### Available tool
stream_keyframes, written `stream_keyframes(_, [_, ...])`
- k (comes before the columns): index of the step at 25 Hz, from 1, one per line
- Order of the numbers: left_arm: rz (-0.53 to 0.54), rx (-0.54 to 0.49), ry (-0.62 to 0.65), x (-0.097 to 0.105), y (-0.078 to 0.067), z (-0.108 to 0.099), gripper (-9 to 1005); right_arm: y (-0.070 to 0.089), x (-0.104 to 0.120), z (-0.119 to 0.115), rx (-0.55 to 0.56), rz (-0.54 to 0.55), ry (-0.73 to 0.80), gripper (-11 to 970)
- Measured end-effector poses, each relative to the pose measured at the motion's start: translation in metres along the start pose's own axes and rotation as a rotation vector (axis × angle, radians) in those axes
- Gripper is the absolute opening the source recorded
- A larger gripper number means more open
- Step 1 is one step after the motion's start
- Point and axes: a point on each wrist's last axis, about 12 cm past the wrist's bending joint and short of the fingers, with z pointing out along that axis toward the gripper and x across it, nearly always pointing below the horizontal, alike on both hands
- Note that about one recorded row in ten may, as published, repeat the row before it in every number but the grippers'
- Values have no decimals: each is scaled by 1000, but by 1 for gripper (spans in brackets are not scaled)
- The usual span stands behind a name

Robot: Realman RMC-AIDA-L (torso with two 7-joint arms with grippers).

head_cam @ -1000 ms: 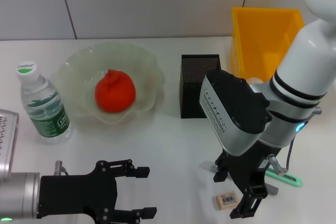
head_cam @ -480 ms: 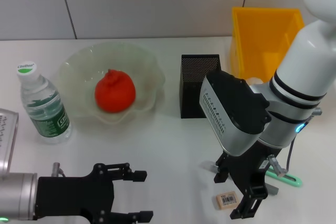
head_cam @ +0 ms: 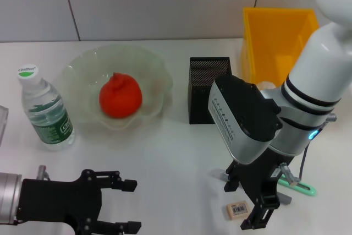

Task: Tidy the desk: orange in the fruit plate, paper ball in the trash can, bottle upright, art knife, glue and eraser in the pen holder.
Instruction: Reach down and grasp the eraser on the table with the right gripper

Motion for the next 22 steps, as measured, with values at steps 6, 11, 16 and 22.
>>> stream_keyframes(6, [-6, -17, 0, 4, -1, -6, 786, 0, 0, 1, 2, 2, 3, 777])
stream_keyframes(11, [-5, -19, -3, 4, -2, -7, 786, 1, -2, 5, 3, -6, 21, 777])
stream_keyframes(16, [-6, -26, -16, 4, -2, -5, 786, 1, -4, 8, 6, -14, 33, 777])
stream_keyframes(22, [-10, -28, -17, 4, -2, -5, 786, 2, -4, 13, 18, -24, 42, 776])
